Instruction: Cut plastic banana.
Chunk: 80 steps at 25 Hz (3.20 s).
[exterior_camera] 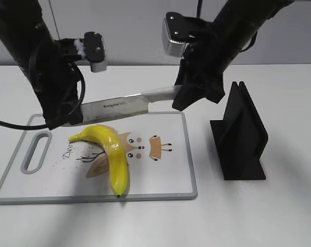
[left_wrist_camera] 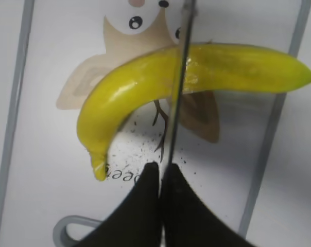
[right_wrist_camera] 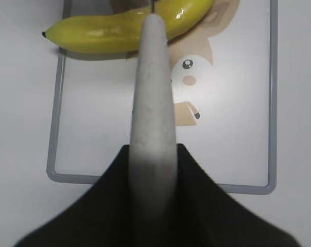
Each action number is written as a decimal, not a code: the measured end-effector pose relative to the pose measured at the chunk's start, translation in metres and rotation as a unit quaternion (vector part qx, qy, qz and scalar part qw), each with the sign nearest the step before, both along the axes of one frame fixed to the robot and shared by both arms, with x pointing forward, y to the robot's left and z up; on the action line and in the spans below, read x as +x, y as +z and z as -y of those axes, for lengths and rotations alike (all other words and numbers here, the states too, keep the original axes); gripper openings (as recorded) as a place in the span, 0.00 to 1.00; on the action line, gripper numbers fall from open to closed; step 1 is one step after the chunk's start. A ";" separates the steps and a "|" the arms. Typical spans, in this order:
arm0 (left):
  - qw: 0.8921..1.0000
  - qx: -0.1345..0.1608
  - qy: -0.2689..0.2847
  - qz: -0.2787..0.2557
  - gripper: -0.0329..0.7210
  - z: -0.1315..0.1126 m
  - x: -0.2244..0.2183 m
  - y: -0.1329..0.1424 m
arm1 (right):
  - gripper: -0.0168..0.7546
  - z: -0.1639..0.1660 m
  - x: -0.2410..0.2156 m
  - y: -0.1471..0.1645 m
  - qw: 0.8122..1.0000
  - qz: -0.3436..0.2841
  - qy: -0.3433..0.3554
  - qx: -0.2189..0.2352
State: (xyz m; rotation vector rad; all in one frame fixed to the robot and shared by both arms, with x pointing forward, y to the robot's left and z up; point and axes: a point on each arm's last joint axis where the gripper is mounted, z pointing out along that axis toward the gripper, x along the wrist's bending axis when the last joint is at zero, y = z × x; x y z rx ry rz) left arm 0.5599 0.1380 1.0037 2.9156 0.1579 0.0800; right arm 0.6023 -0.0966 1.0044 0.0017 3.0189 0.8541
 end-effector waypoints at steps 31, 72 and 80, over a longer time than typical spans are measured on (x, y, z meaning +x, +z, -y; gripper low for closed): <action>0.998 -0.037 0.051 0.011 0.03 -0.001 -0.010 -0.051 | 0.27 0.000 0.007 -0.041 0.998 -0.035 0.000 -0.045; 0.971 -0.138 0.062 0.185 0.90 -0.011 -0.034 0.078 | 0.27 0.011 -0.008 0.023 0.999 0.021 -0.023 -0.043; 0.954 -0.149 0.064 0.251 0.86 -0.028 -0.059 0.121 | 0.27 0.013 -0.009 0.021 0.997 0.013 -0.037 -0.059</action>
